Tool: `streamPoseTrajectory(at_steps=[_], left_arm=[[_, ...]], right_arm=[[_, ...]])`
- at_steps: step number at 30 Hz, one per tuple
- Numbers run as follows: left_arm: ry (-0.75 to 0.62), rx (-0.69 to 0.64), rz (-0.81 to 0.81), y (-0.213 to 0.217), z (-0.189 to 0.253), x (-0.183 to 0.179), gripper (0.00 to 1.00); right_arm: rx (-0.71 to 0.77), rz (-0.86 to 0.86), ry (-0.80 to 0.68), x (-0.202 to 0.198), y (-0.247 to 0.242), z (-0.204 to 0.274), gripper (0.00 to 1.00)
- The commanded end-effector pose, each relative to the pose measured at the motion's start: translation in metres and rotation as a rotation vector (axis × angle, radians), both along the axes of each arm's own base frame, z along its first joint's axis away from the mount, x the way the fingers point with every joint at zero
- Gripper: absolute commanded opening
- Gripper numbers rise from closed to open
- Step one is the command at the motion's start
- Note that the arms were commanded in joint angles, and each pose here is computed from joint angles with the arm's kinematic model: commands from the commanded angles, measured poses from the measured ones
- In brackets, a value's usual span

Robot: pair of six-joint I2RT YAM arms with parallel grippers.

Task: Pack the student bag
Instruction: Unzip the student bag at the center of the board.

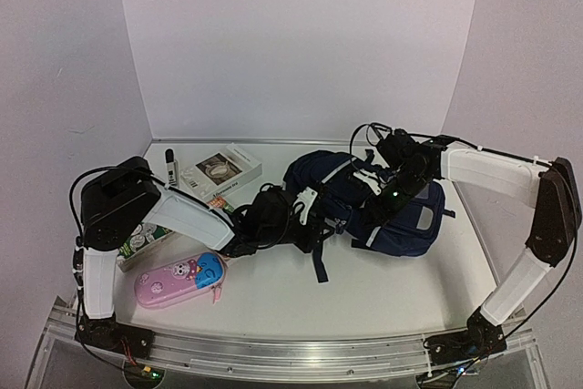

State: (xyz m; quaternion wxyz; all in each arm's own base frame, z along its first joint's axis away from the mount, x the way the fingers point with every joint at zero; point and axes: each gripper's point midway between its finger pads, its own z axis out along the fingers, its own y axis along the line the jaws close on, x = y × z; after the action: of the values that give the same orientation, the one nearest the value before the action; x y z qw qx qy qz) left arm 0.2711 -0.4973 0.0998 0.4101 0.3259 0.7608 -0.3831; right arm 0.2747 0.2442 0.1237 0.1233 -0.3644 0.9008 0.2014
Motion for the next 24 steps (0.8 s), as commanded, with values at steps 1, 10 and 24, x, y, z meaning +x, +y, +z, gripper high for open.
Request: streamPoseTrajectory(at_steps=[1,10,24], left_arm=[[-0.051,-0.040,-0.023,-0.011,0.016,-0.004,0.29],[-0.083,-0.044,-0.043,-0.024,0.022,-0.006,0.29],[-0.111,-0.051,0.049,-0.018,0.027,0.009,0.11]], right_arm=[[0.115,0.020,-0.071,0.008,0.019,0.040,0.00],[0.120,0.023,-0.062,0.007,0.020,0.039,0.00],[0.123,0.026,-0.054,0.003,0.019,0.038,0.00]])
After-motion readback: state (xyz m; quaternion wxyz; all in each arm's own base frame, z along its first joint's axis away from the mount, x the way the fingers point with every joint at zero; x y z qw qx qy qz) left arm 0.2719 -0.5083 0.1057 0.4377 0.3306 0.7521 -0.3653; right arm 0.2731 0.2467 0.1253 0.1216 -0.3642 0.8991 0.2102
